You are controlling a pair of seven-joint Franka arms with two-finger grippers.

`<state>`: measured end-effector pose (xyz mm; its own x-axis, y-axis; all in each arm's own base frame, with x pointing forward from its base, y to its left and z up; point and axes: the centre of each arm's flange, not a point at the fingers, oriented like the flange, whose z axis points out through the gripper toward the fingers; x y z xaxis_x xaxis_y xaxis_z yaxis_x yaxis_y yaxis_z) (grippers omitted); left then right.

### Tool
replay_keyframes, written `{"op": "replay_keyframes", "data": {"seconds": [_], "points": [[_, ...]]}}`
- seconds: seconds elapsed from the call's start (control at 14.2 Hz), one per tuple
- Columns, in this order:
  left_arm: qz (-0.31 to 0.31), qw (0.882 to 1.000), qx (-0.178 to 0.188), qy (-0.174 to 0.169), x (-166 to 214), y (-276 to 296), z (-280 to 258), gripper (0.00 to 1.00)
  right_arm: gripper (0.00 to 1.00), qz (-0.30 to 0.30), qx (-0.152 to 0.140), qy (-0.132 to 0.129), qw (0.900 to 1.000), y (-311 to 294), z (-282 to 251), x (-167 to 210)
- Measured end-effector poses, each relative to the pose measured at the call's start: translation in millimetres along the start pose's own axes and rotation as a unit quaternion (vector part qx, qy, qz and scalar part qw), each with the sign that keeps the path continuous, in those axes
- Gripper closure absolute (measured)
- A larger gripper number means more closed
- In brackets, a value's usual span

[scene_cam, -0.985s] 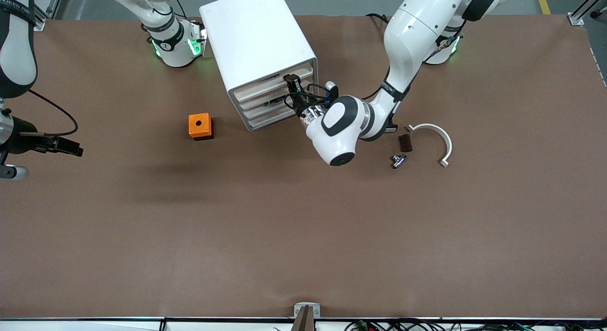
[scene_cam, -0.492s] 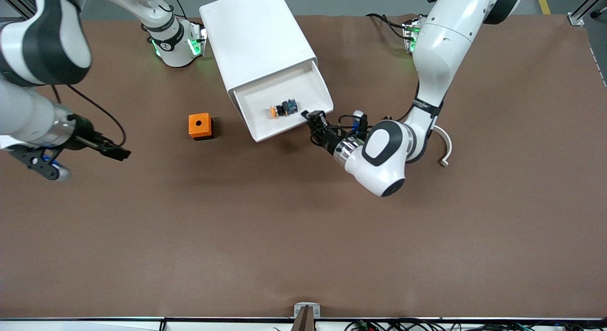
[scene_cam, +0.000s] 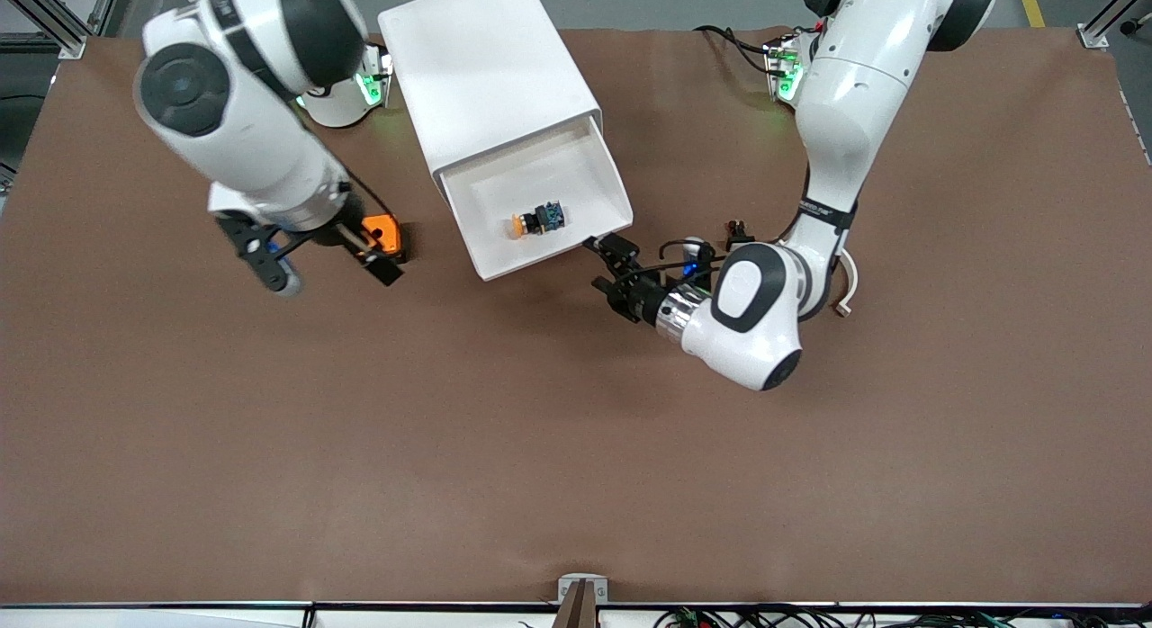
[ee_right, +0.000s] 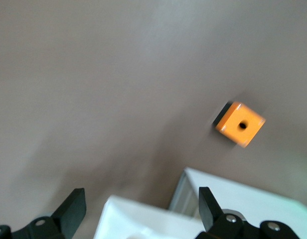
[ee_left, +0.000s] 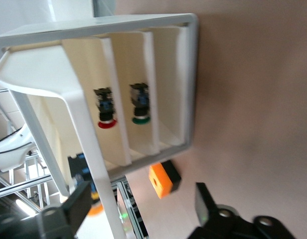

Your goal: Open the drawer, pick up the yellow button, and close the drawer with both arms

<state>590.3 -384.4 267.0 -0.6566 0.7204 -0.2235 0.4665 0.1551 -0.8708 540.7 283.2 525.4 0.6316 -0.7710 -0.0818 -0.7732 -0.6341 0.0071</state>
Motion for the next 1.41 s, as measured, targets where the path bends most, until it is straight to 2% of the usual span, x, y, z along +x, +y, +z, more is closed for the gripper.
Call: {"op": "replay_keyframes", "data": {"seconds": [0.14, 0.35, 0.63, 0.77, 0.98, 1.13, 1.27, 1.41], "points": [[0.017, 0.999, -0.033, -0.015, 5, 10, -40, 0.0, 0.0, 0.027, 0.011, 0.002, 1.0, -12, 6, -44], [0.071, 0.994, -0.079, -0.006, 13, 17, -81, 0.0, 0.0, 0.072, 0.006, 0.002, 0.997, -23, 29, -97], [0.181, 0.977, -0.113, 0.016, 24, 25, -110, 0.0, 0.0, 0.127, -0.009, 0.009, 0.992, -41, 86, -156], [0.251, 0.959, -0.128, 0.044, 26, 22, -118, 0.0, 0.0, 0.146, -0.008, 0.014, 0.989, -48, 109, -178], [0.354, 0.918, -0.147, 0.104, 22, -2, -128, 0.0, 0.0, 0.156, -0.011, 0.023, 0.987, -51, 131, -200], [0.396, 0.893, -0.154, 0.151, 19, -16, -126, 0.0, 0.0, 0.156, -0.015, 0.027, 0.987, -50, 137, -209], [0.415, 0.879, -0.155, 0.178, 13, -24, -112, 0.0, 0.0, 0.156, -0.016, 0.028, 0.987, -50, 138, -211], [0.429, 0.87, -0.158, 0.185, 7, -29, -106, 0.0, 0.19, 0.157, -0.016, 0.028, 0.987, -50, 138, -210]]}}
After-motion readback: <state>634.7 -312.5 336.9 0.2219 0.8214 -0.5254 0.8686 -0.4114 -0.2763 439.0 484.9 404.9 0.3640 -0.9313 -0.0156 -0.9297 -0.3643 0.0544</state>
